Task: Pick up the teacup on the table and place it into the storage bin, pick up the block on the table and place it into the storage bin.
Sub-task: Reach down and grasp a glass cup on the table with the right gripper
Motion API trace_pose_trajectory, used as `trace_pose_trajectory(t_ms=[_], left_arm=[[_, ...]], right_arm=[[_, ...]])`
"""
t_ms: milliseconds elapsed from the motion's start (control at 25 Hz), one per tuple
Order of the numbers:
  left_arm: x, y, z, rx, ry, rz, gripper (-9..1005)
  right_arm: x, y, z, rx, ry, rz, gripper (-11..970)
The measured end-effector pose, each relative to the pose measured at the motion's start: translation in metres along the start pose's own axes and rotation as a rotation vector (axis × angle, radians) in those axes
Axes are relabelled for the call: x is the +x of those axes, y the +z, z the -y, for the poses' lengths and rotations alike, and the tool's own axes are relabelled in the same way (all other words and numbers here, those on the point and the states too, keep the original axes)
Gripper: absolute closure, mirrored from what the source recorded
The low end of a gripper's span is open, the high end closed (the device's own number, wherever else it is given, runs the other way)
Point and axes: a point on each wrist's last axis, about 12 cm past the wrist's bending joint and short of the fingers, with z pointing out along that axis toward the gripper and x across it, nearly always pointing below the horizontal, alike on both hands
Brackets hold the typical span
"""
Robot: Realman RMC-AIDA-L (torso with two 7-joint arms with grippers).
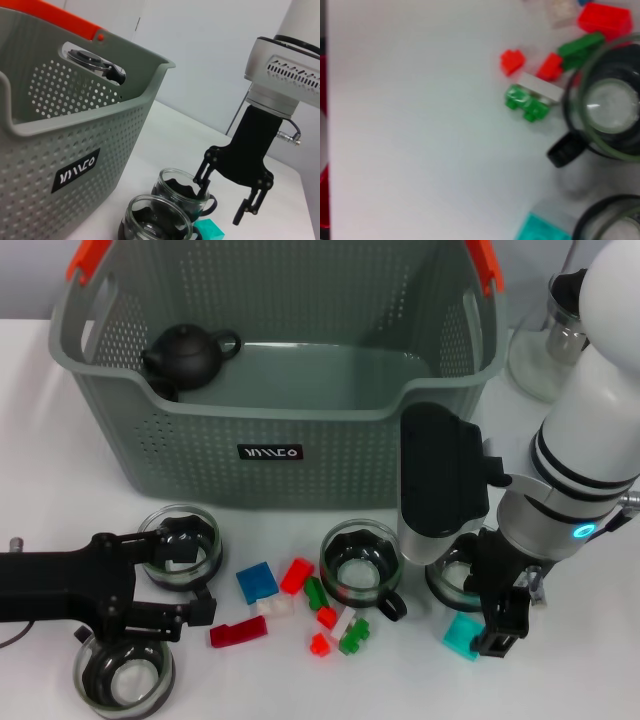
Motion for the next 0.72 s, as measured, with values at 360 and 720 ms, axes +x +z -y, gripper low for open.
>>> trace_pose_trajectory(t_ms=[360, 720], left_arm=[[-0.0005, 0.0008, -0.0007, -0.002, 0.001, 0.0, 98], [0.0005, 0.0006, -0.0001, -0.003, -0.002, 0.002, 99]], right_arm=[[-0.0007, 0.008, 0.002, 0.032, 0.016, 0.007, 258], [0.0007, 0.0101, 0.0011, 0.024, 0.009, 0.008, 473]])
